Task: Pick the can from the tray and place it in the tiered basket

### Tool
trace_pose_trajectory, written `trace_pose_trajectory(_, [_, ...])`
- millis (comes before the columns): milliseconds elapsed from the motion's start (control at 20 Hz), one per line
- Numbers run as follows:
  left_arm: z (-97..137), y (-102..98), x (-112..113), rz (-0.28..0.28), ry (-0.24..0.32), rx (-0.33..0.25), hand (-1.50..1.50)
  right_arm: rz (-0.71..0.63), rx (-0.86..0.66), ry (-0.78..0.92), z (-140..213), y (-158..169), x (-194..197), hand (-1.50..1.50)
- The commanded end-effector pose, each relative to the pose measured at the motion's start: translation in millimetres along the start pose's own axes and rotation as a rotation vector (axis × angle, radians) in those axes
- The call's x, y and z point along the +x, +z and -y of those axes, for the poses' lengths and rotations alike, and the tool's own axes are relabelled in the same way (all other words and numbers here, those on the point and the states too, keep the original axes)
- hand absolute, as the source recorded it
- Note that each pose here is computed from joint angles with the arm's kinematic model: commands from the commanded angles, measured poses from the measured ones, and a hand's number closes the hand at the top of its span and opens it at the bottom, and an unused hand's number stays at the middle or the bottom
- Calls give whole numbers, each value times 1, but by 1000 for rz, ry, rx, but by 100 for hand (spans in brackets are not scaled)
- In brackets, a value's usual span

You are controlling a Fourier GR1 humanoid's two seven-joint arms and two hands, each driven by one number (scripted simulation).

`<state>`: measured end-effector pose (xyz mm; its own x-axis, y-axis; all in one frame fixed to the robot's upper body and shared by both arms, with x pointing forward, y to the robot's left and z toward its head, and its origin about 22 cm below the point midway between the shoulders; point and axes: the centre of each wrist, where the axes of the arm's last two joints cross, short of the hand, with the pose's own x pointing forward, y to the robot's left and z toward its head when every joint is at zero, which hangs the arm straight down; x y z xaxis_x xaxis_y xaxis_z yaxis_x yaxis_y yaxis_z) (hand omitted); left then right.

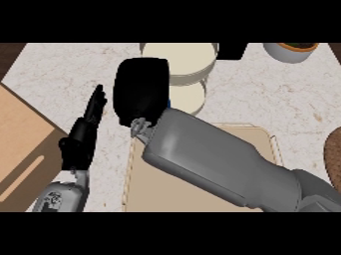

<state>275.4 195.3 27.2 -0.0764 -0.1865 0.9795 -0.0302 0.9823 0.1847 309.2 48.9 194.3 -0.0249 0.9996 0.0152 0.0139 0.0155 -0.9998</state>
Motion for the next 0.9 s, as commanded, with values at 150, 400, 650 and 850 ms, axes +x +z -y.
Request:
trace_pose_trajectory(150, [-4, 0, -1, 7, 9, 34, 0, -184, -93, -14, 90, 24, 23, 150])
trace_pose_trajectory(400, [-3, -1, -1, 3, 6, 22, 0, -182, -96, -210, 120, 18, 20, 150])
trace_pose_trajectory(650, [1, -4, 11, 17, 6, 9, 0, -207, -88, -274, 127, -1, 20, 150])
trace_pose_trajectory(850, [-1, -1, -2, 22, 13, 15, 0, -220, -128, -267, 118, -16, 21, 150])
